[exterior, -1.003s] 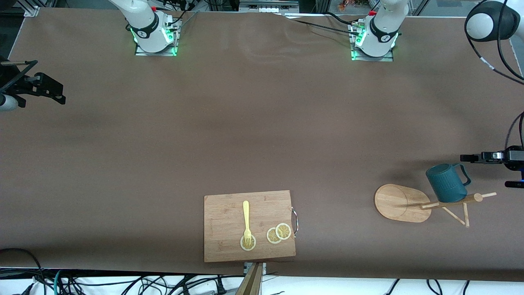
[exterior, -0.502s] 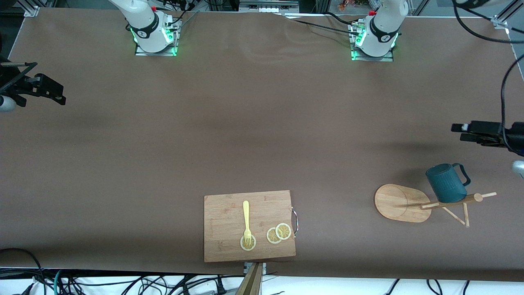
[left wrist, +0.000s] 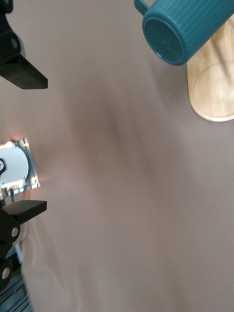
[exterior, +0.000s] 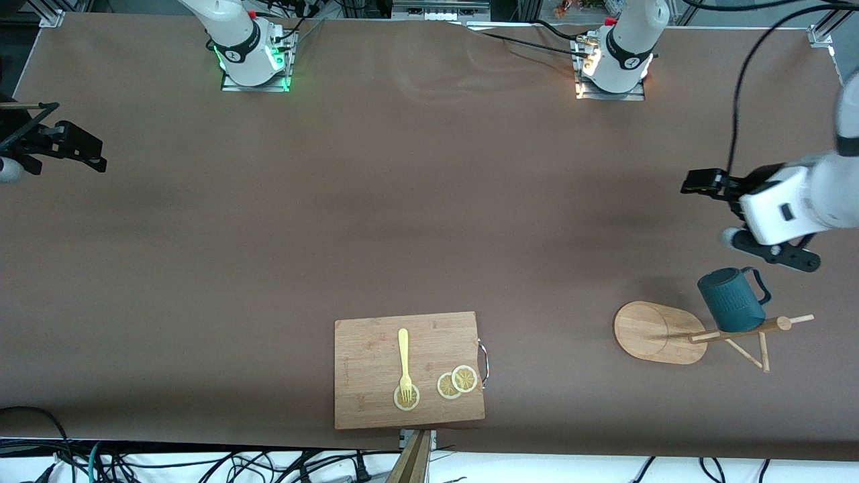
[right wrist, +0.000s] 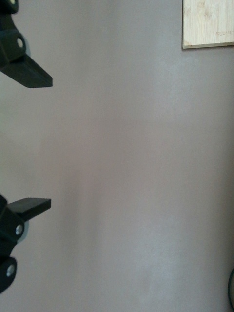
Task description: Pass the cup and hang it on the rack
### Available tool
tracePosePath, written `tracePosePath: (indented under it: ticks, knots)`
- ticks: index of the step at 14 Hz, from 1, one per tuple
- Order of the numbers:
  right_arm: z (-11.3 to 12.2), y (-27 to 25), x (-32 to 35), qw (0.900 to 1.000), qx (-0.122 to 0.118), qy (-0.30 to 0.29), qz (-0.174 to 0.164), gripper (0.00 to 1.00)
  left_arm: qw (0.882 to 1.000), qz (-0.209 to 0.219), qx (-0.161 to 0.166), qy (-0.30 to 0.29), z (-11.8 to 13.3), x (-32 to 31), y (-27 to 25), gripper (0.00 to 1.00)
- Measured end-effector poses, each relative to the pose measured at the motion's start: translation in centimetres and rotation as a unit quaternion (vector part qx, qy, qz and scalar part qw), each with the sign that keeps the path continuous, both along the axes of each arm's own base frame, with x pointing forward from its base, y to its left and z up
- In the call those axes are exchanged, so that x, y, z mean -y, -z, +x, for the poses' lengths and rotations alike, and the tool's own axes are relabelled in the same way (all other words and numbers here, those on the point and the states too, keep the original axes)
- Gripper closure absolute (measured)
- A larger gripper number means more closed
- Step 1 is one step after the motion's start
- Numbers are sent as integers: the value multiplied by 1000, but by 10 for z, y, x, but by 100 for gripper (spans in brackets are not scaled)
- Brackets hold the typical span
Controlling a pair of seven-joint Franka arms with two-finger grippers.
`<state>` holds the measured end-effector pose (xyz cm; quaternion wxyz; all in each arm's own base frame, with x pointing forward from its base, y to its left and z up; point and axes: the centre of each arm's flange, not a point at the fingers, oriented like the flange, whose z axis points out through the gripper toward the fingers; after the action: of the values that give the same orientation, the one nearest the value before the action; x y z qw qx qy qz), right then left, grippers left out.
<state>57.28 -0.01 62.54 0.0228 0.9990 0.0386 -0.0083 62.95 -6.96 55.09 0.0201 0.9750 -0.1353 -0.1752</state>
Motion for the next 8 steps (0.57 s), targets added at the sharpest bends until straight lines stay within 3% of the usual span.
tracePosePath:
  ticks: [5,8]
  knots:
    - [0,0,1,1000,0,0,0,0,994,30,100,20,-56,15,13,0]
    - [0,0,1,1000,0,1,0,0,990,32,121,64,-85,9,18,0]
